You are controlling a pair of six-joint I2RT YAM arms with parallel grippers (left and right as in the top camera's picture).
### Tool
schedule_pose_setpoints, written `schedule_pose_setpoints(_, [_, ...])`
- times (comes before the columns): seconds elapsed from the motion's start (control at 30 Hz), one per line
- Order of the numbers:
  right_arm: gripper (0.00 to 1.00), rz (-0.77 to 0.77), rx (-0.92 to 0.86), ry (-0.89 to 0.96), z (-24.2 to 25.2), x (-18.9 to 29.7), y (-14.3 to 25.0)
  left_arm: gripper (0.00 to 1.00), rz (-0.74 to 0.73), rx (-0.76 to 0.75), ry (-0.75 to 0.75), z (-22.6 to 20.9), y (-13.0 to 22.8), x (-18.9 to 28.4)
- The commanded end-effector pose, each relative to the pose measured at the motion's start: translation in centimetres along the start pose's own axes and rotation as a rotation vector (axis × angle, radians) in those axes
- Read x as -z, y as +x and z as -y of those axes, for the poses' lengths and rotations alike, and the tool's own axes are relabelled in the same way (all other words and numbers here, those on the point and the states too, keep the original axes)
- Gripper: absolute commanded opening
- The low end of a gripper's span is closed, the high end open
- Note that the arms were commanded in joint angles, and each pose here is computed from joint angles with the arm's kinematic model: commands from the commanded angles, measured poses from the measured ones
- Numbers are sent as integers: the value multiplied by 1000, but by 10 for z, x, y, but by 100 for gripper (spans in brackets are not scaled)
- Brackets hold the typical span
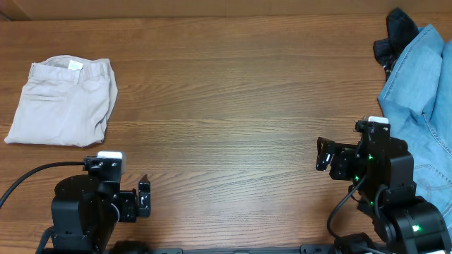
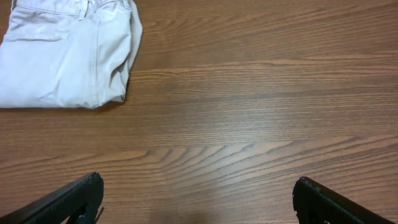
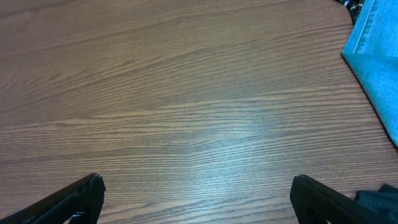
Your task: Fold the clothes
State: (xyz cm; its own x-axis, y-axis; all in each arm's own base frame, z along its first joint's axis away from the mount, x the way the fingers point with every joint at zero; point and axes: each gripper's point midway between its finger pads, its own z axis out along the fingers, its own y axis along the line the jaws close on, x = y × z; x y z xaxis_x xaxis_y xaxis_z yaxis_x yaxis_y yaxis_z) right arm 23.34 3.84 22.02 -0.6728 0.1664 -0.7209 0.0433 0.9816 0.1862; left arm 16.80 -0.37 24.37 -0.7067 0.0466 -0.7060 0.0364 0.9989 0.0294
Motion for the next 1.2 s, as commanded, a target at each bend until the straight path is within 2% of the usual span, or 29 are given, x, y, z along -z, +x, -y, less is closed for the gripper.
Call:
schedule_pose_setpoints(0.0, [100, 10, -7, 5, 2, 2, 1, 100, -2, -15, -11, -2, 2, -1])
schedule_pose_setpoints(0.27, [100, 65, -24, 24, 16, 17, 13, 100, -2, -15, -11, -2, 2, -1])
schedule_pose_setpoints(0.77, [100, 636, 3, -111, 17, 4, 4, 100, -2, -15, -11, -2, 2, -1])
schedule_pose_setpoints(1.17, [100, 839, 13, -104, 25, -8, -4, 100, -2, -15, -11, -2, 2, -1])
